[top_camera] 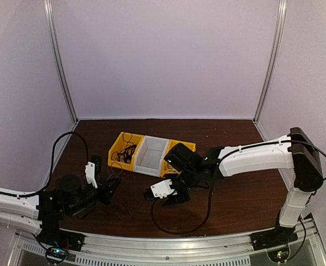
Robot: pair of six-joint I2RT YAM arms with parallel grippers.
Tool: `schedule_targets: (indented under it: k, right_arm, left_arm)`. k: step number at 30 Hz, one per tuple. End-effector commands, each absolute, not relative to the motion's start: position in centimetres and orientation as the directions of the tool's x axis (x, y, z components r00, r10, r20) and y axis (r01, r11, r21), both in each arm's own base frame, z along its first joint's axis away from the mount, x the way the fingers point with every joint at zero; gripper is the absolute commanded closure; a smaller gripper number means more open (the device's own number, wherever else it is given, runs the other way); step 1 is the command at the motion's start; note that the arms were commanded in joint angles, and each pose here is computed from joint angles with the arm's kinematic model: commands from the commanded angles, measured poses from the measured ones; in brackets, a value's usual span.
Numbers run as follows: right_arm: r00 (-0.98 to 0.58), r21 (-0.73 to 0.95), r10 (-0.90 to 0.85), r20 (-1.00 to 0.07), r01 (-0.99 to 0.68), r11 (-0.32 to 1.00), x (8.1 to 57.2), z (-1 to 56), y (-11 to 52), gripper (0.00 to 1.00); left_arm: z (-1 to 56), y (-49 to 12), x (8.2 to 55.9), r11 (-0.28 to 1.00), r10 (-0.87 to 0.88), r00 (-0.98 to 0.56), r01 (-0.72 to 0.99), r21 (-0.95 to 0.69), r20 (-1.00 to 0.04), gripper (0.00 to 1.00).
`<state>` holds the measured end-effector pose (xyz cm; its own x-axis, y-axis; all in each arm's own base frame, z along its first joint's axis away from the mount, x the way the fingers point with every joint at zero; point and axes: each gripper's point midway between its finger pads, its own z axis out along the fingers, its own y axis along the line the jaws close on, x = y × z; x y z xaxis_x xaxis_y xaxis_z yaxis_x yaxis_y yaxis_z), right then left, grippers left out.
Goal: Untangle the cables
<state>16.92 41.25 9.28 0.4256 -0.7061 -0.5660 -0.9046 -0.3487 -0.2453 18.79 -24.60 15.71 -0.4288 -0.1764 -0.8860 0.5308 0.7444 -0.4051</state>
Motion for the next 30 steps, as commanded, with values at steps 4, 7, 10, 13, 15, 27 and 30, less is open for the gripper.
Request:
schedule_targets:
  k: [4, 7, 10, 13, 15, 27, 30]
  right_arm:
    - [0.537, -0.399, -0.674, -0.508, -0.840, -0.369, 17.8, 8.6, 47.2, 0.59]
    - [0.577, -0.421, -0.680, -0.452, -0.810, -0.408, 17.5, 7.5, 48.9, 0.59]
    - [0.607, -0.437, -0.674, -0.421, -0.787, -0.436, 17.3, 6.6, 50.0, 0.60]
    - [0.621, -0.436, -0.665, -0.414, -0.777, -0.454, 17.2, 6.0, 50.7, 0.60]
    - [0.631, -0.430, -0.663, -0.404, -0.770, -0.471, 16.9, 5.5, 50.9, 0.60]
    - [0.589, -0.446, -0.708, -0.390, -0.794, -0.414, 18.2, 4.0, 51.1, 0.78]
    - [0.569, -0.459, -0.721, -0.395, -0.802, -0.382, 18.7, 4.0, 51.2, 0.84]
  left_arm:
    - [15.5, -22.3, 19.8, 0.791, -0.265, -0.426, 0.417, -0.448, -0.865, 1.00]
    - [15.4, -22.4, 19.8, 0.792, -0.267, -0.434, 0.410, -0.453, -0.860, 1.00]
    - [15.5, -22.5, 19.7, 0.785, -0.274, -0.437, 0.413, -0.462, -0.857, 1.00]
    - [15.7, -22.3, 19.7, 0.781, -0.282, -0.434, 0.415, -0.468, -0.856, 1.00]
    - [15.8, -22.1, 19.6, 0.780, -0.288, -0.429, 0.414, -0.470, -0.856, 1.00]
    - [17.7, -21.0, 19.9, 0.813, -0.268, -0.374, 0.406, -0.416, -0.888, 1.00]
    - [18.0, -21.0, 20.1, 0.821, -0.258, -0.368, 0.404, -0.404, -0.893, 1.00]
